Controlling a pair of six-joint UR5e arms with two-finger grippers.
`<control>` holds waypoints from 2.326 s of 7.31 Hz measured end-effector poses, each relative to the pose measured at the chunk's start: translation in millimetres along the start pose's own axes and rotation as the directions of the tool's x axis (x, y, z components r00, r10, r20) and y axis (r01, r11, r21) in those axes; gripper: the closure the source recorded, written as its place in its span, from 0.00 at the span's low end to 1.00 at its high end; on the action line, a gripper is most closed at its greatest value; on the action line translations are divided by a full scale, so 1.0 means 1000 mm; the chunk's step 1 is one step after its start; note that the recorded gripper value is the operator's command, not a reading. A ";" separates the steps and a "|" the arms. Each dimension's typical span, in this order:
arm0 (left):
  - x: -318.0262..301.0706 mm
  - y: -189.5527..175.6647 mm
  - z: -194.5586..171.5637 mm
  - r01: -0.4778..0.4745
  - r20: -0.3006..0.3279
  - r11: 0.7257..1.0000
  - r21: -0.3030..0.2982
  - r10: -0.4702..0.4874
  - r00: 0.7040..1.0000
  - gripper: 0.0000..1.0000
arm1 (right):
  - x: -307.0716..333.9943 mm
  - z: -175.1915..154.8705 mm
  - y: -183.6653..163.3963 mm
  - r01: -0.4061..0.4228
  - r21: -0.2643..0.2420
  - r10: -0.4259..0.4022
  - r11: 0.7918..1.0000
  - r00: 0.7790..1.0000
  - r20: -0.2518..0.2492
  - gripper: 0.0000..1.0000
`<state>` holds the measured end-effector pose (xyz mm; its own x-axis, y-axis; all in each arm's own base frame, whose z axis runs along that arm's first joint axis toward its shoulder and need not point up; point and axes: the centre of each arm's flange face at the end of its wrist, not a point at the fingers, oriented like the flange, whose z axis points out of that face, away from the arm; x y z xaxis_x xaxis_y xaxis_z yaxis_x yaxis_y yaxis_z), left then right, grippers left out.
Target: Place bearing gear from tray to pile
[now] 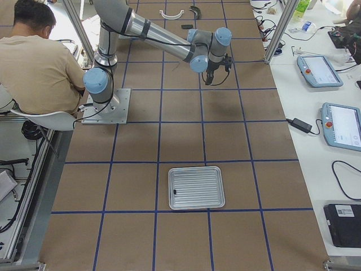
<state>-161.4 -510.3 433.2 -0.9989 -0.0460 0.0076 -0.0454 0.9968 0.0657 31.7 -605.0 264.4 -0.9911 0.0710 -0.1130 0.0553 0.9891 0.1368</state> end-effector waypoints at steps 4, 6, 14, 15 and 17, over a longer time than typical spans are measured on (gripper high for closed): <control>0.106 -0.006 0.139 -0.030 0.004 0.999 0.021 0.030 1.000 0.00 | 0.219 -0.022 0.028 0.168 -0.081 -0.172 0.982 0.984 -0.042 0.00; 0.140 0.009 0.210 -0.083 0.005 0.996 0.030 0.083 0.997 0.00 | 0.299 -0.029 0.054 0.138 -0.103 -0.147 0.985 0.986 -0.079 0.00; 0.179 0.009 0.270 -0.106 -0.016 0.987 0.119 0.109 0.994 0.61 | 0.508 0.014 0.093 0.262 -0.166 -0.287 0.951 0.947 -0.148 0.12; 0.179 0.009 0.270 -0.105 -0.015 0.987 0.122 0.108 0.994 0.95 | 0.527 0.019 0.094 0.264 -0.176 -0.291 0.948 0.945 -0.147 0.23; 0.178 0.010 0.269 -0.102 -0.012 0.987 0.123 0.104 0.994 1.00 | 0.549 0.027 0.094 0.256 -0.183 -0.284 0.949 0.948 -0.145 0.34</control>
<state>-342.9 -491.4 167.3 -0.9980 0.0575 0.0263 0.0559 0.9967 -0.0586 -504.0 -469.7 188.4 -0.9727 -0.2319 -0.0031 -0.2234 0.9334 0.2809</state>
